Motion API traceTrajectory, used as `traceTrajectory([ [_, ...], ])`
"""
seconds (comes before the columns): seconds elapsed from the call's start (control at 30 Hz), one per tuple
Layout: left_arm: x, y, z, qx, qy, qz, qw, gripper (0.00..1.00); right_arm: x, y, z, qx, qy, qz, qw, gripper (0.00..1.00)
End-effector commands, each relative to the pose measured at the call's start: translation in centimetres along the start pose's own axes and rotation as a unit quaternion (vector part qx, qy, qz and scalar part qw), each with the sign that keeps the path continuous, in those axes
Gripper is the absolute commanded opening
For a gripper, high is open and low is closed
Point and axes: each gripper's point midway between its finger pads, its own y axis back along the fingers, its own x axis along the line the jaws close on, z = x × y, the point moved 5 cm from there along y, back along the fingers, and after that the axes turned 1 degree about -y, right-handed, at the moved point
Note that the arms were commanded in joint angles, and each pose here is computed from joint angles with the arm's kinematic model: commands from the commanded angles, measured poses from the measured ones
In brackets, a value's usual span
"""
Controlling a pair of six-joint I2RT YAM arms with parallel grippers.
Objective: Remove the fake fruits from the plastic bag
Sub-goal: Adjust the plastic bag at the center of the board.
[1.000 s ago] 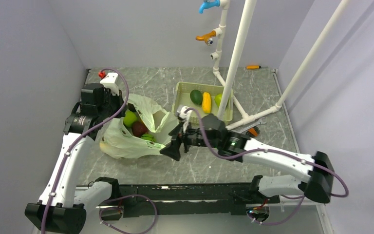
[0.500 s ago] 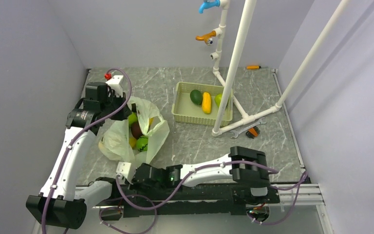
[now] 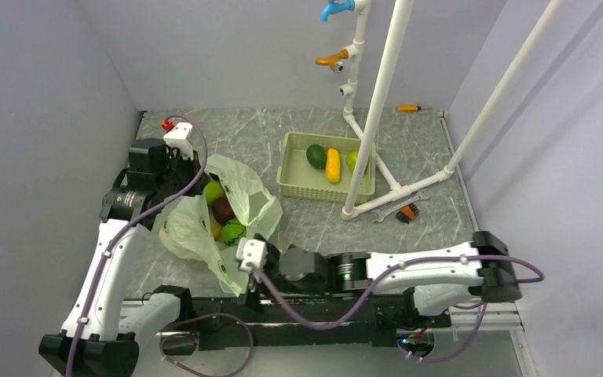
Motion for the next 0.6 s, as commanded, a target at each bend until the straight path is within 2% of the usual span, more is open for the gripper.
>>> traceTrajectory([
  [0.0, -0.8, 1.3, 0.5, -0.023, -0.012, -0.026, 0.999, 0.02, -0.5, 2.8, 1.3, -0.03, -0.037, -0.001, 0.999, 0.99],
  [0.03, -0.9, 1.4, 0.4, -0.023, -0.013, -0.027, 0.999, 0.05, -0.7, 3.1, 1.4, -0.033, -0.041, -0.003, 0.999, 0.99],
  [0.07, -1.0, 1.6, 0.4, -0.024, -0.013, -0.028, 0.999, 0.13, -1.0, 3.2, 1.7, -0.039, -0.047, -0.004, 0.998, 0.99],
  [0.17, -0.9, 2.3, 0.3, -0.021, -0.005, -0.018, 1.0, 0.49, -2.9, 2.9, 2.7, -0.057, -0.08, -0.02, 0.995, 0.97],
  [0.27, -0.6, 3.5, -0.4, -0.014, 0.013, 0.01, 1.0, 0.78, -5.3, 2.3, 3.6, -0.075, -0.125, -0.019, 0.989, 0.93],
  [0.4, -1.2, 6.3, -2.1, 0.001, 0.057, 0.025, 0.998, 0.83, -6.5, 0.1, 2.9, -0.066, -0.153, -0.009, 0.986, 0.71],
  [0.43, -1.7, 6.8, -2.5, 0.002, 0.07, 0.013, 0.997, 0.84, -6.5, -0.6, 2.7, -0.06, -0.153, -0.006, 0.986, 0.66],
  [0.53, -3.6, 7.9, -4.4, -0.003, 0.103, -0.053, 0.993, 0.92, -7.3, -2.1, 2.2, -0.047, -0.177, -0.037, 0.982, 0.4],
  [0.57, -4.0, 8.0, -5.1, -0.003, 0.111, -0.065, 0.992, 0.92, -7.6, -2.3, 2.2, -0.05, -0.182, -0.042, 0.981, 0.36],
])
